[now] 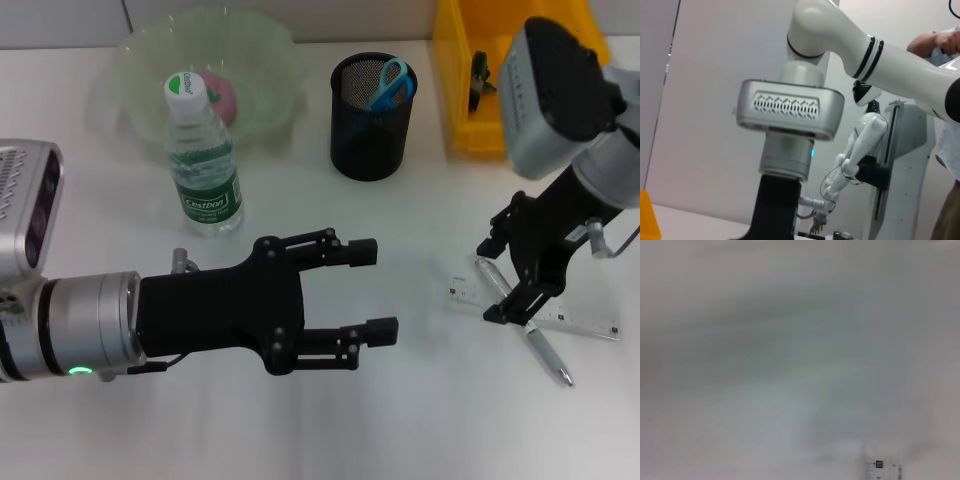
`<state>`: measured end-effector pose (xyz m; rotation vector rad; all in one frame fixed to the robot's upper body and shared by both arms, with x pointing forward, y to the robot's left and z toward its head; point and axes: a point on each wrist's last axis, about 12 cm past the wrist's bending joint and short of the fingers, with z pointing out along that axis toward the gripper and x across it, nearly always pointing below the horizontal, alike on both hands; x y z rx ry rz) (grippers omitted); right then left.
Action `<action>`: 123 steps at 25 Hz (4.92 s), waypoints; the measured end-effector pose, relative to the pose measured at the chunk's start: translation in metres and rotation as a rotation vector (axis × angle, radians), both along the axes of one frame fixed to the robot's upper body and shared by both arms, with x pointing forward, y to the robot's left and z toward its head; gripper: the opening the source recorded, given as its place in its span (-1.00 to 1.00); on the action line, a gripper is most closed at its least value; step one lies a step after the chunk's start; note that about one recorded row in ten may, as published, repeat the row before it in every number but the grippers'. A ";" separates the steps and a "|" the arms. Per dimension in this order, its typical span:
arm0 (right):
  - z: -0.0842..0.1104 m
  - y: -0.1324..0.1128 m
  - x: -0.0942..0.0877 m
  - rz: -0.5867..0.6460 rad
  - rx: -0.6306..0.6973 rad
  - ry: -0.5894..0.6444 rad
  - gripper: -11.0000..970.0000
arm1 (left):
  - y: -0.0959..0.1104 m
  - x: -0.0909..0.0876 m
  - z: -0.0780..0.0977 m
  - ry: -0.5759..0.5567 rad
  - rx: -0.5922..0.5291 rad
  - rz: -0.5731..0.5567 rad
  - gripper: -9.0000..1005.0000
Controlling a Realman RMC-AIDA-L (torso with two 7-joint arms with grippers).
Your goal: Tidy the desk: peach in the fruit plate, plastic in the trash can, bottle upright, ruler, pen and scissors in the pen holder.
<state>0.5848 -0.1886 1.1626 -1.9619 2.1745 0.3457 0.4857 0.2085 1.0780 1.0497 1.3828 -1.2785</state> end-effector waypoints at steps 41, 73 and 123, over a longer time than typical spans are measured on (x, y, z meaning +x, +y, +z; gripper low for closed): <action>-0.041 0.021 0.005 0.025 -0.039 -0.062 0.48 | -0.001 0.004 -0.005 -0.015 0.031 0.030 0.57; -0.043 0.021 0.005 0.018 -0.028 -0.071 -0.18 | 0.001 0.008 -0.007 -0.012 0.049 0.070 0.57; 0.005 -0.079 0.007 -0.550 1.376 -0.524 -0.12 | 0.001 0.006 -0.014 -0.017 0.039 0.106 0.57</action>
